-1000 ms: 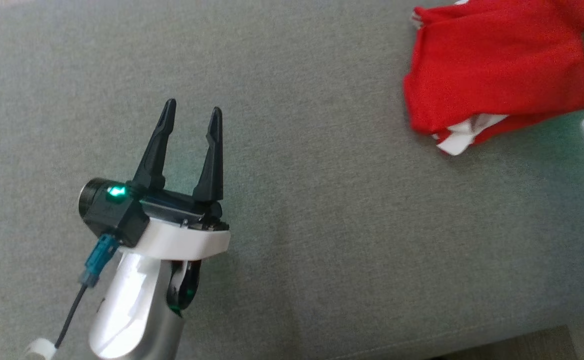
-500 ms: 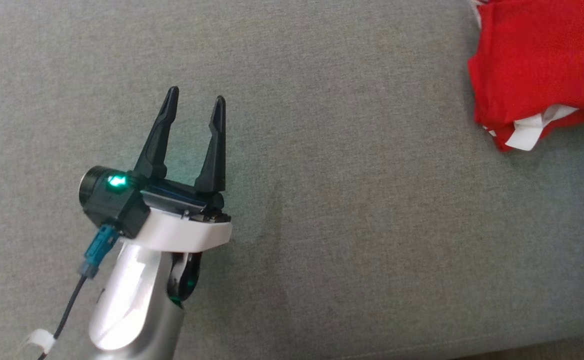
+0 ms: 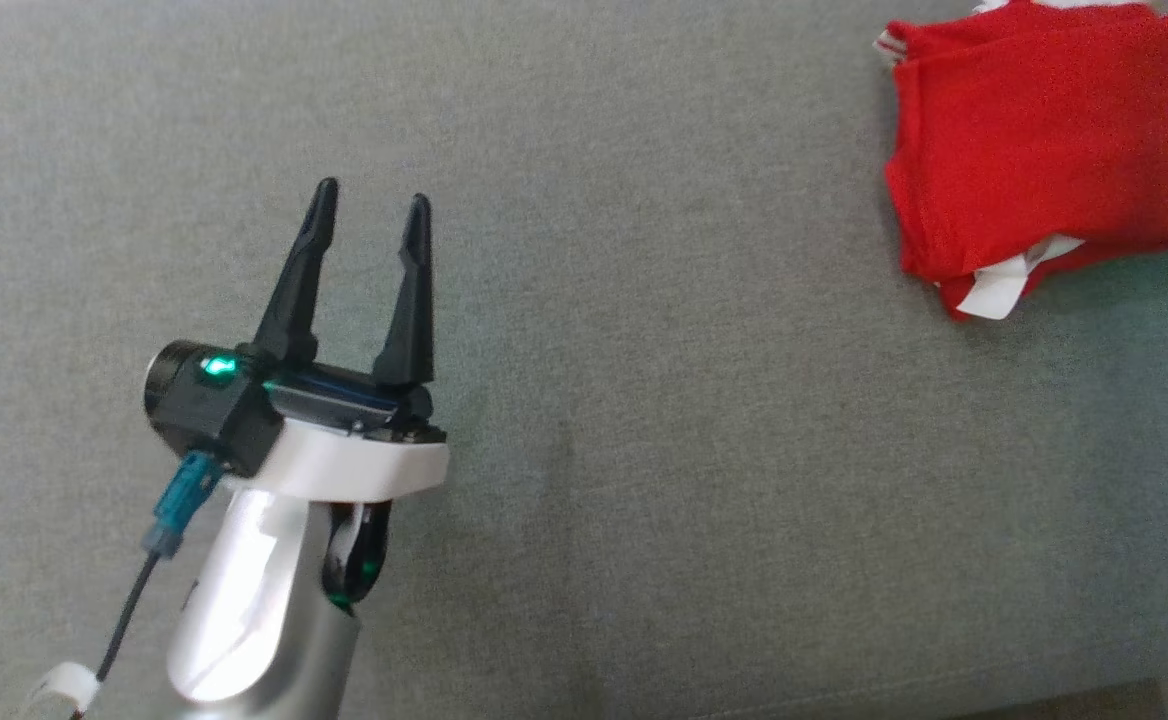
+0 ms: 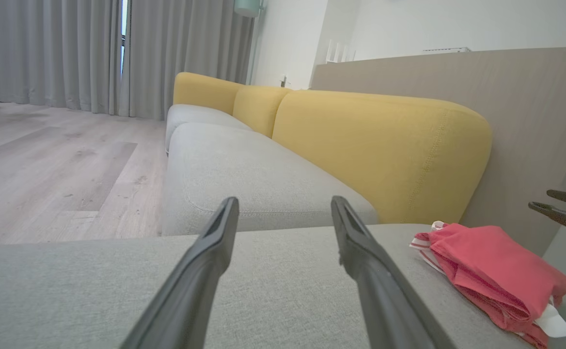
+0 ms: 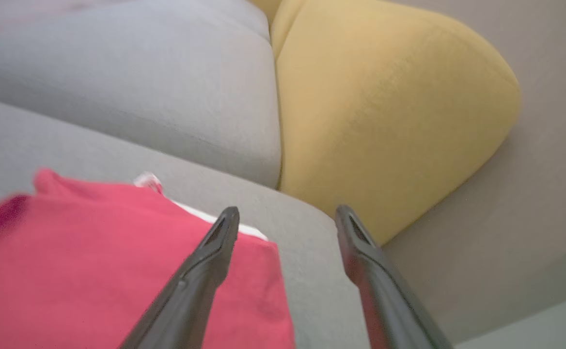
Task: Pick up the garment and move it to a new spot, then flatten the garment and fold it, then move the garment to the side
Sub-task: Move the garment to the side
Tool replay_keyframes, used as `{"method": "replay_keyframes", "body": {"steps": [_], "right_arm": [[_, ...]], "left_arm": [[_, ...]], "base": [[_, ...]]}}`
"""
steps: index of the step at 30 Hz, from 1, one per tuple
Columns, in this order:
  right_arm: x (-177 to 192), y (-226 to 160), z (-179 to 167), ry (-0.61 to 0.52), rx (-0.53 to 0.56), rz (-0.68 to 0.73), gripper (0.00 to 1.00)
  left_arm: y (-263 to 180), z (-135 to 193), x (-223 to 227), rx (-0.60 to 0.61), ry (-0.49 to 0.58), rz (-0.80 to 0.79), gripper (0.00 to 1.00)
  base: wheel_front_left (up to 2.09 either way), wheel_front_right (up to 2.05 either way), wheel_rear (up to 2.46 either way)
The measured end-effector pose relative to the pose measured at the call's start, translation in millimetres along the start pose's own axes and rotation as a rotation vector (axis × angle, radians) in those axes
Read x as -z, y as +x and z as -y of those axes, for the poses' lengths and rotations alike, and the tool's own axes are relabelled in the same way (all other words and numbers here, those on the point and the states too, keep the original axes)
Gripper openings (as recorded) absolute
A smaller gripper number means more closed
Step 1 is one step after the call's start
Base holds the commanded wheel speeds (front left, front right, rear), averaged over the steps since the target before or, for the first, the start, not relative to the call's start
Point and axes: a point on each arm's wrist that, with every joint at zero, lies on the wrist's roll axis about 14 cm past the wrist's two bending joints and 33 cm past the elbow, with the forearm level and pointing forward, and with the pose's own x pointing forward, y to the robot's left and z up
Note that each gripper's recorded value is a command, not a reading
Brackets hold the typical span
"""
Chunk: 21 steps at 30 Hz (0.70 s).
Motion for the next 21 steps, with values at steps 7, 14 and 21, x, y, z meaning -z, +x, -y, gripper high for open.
{"method": "replay_keyframes", "body": {"steps": [7, 14, 21], "right_arm": [[-79, -20, -36, 0.215, -0.032, 0.256, 1.0], [-85, -64, -96, 0.437, -0.109, 0.3, 1.0], [-56, -100, -137, 0.526, -0.158, 0.248, 1.0]], "left_arm": [[-14, 5, -22, -0.011, 0.005, 0.039, 1.0], [-43, 7, -31, -0.043, -0.022, 0.043, 1.0], [-71, 0, -29, -0.103, -0.01, 0.023, 1.0]], "base": [[0.0, 0.0, 0.0], [0.0, 0.0, 0.0], [0.0, 0.0, 0.0]]}}
